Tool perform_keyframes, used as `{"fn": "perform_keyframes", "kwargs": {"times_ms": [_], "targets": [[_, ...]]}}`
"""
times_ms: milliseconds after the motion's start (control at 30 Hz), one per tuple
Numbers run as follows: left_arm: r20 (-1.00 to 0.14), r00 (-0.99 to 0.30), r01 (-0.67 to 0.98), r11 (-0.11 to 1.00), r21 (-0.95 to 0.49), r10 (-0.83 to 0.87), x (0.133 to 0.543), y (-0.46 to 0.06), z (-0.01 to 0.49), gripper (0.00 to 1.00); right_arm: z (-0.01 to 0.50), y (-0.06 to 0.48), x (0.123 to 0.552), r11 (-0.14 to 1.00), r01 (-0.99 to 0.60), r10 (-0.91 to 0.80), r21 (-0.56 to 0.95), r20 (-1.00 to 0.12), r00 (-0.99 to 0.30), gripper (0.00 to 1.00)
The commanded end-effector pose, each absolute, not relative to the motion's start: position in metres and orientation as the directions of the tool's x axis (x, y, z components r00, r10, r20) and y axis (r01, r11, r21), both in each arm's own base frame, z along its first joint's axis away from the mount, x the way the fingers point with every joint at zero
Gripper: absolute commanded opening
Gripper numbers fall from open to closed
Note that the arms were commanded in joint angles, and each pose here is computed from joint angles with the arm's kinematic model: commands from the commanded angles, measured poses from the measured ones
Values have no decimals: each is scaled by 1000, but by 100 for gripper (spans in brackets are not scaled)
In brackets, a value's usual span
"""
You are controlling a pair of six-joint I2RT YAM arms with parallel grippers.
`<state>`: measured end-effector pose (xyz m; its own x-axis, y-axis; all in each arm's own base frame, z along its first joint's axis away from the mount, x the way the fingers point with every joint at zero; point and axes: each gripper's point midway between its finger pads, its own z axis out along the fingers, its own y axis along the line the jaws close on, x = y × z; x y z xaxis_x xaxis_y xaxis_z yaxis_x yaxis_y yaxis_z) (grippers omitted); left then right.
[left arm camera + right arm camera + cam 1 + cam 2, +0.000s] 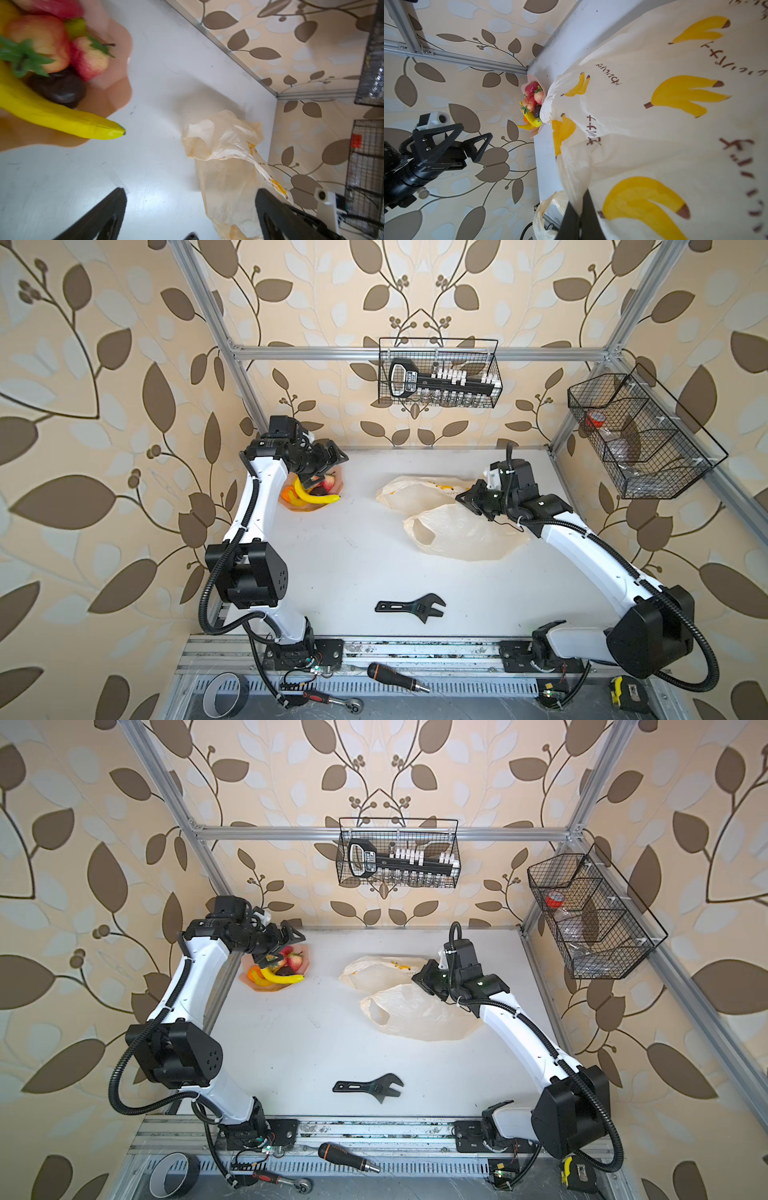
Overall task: Place the fruits into the plastic bag
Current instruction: Move the plate to the top-left of the table.
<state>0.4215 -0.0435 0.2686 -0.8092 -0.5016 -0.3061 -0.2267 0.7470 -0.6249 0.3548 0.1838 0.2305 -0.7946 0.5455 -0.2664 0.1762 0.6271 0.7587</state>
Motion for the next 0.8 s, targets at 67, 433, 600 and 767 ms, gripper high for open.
{"fn": "perform_keyframes", "kwargs": {"times_ms": [67, 433, 600, 767], "targets": [[-273, -780, -358, 760, -543, -563, 405, -23, 252, 98, 221, 186, 354, 636, 179, 528, 750, -254, -810, 0], [-146, -714, -568, 689, -451, -684, 384, 10, 195, 86, 221, 186, 355, 652, 163, 509, 741, -269, -818, 0], [-68, -650, -638, 592, -492, -757, 397, 16, 168, 74, 224, 188, 357, 651, 149, 501, 744, -274, -821, 0], [-52, -603, -682, 548, -485, -796, 414, 23, 148, 70, 226, 191, 358, 655, 138, 495, 743, -284, -821, 0]]}}
